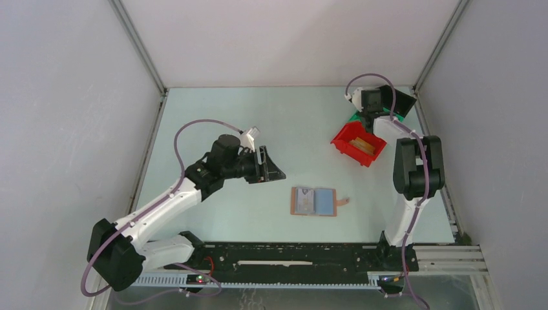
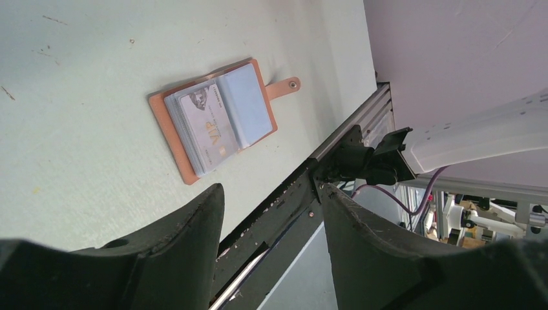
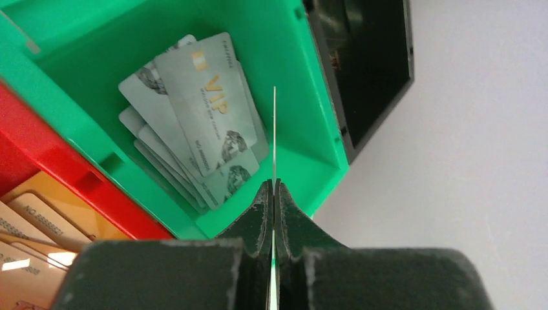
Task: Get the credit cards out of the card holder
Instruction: Place the credit card in the storage box, then remove the credit card from the card holder.
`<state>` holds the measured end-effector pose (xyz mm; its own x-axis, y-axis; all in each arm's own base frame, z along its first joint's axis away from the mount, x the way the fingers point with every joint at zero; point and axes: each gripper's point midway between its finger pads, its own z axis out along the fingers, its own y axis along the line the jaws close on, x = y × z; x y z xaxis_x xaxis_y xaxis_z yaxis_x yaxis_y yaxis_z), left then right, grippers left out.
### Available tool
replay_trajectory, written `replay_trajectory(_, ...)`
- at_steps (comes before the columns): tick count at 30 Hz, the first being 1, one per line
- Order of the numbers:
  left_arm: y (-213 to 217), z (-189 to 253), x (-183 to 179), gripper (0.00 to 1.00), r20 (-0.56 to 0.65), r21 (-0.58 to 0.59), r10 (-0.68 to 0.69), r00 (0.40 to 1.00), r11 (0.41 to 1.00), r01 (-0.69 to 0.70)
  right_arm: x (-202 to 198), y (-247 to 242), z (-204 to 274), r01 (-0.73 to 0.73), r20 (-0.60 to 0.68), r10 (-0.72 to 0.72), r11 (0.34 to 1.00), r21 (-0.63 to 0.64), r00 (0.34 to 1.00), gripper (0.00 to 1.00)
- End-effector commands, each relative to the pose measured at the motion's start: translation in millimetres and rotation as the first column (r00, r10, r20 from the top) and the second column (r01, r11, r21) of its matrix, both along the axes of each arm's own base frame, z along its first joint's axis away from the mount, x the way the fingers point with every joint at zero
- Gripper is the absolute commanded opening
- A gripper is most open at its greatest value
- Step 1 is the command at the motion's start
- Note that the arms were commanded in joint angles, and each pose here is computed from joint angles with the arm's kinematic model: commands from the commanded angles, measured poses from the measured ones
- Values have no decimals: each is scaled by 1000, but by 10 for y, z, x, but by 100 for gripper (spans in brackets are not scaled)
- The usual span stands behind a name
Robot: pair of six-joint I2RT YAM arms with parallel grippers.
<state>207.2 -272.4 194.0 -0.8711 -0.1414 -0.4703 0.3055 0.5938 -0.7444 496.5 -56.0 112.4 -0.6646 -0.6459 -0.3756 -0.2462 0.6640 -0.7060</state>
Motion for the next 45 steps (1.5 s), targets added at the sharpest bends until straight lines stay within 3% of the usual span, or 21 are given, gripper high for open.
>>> replay_trajectory(1,47,-21,-25,62,22,7,-4,1000,1000,4,161,112,-60,-51,33,51,999,2,998,0)
replay_trajectory(4,41,-13,-15,62,24,6,-4,1000,1000,4,161,199,-190,-73,3,73,997,-1,997,0)
replay_trajectory(7,38,-3,-14,62,24,4,-5,1000,1000,5,172,271,-226,-73,5,73,997,-8,997,11)
replay_trajectory(9,36,9,-14,62,28,2,-7,1000,1000,7,188,292,-184,-64,26,64,998,-6,998,24)
replay_trajectory(10,38,5,-15,62,27,3,-7,1000,1000,7,192,307,-153,-65,34,66,998,-5,997,33)
replay_trajectory(11,37,10,-20,62,28,2,-8,1000,1000,8,194,311,-110,-63,44,64,998,-8,997,49)
replay_trajectory(12,36,10,-17,62,28,3,-8,1000,1000,8,195,308,-63,-60,54,61,998,-12,997,55)
replay_trajectory(23,-20,26,12,62,25,-13,-20,999,1000,20,-23,407,856,-34,222,18,997,68,975,59)
replay_trajectory(29,-34,-101,60,68,9,33,-4,1000,999,4,-420,819,1596,-77,344,-30,954,291,938,59)
replay_trajectory(31,-59,-175,67,68,-6,59,-4,1000,998,4,-629,1015,1774,-106,376,-73,895,434,924,58)
replay_trajectory(33,-105,-244,58,68,-14,80,-9,1000,997,10,-874,1250,1855,-145,364,-110,783,605,925,59)
replay_trajectory(37,-231,-355,17,68,-30,104,-29,999,994,32,-1435,1774,1677,-202,283,-129,436,877,950,67)
replay_trajectory(40,-326,-450,6,67,-53,100,-43,998,994,48,-1765,2016,1369,-140,175,-135,233,962,975,69)
replay_trajectory(45,-464,-615,-28,62,-85,116,-70,994,990,80,-2263,2258,656,101,-97,-80,56,993,992,53)
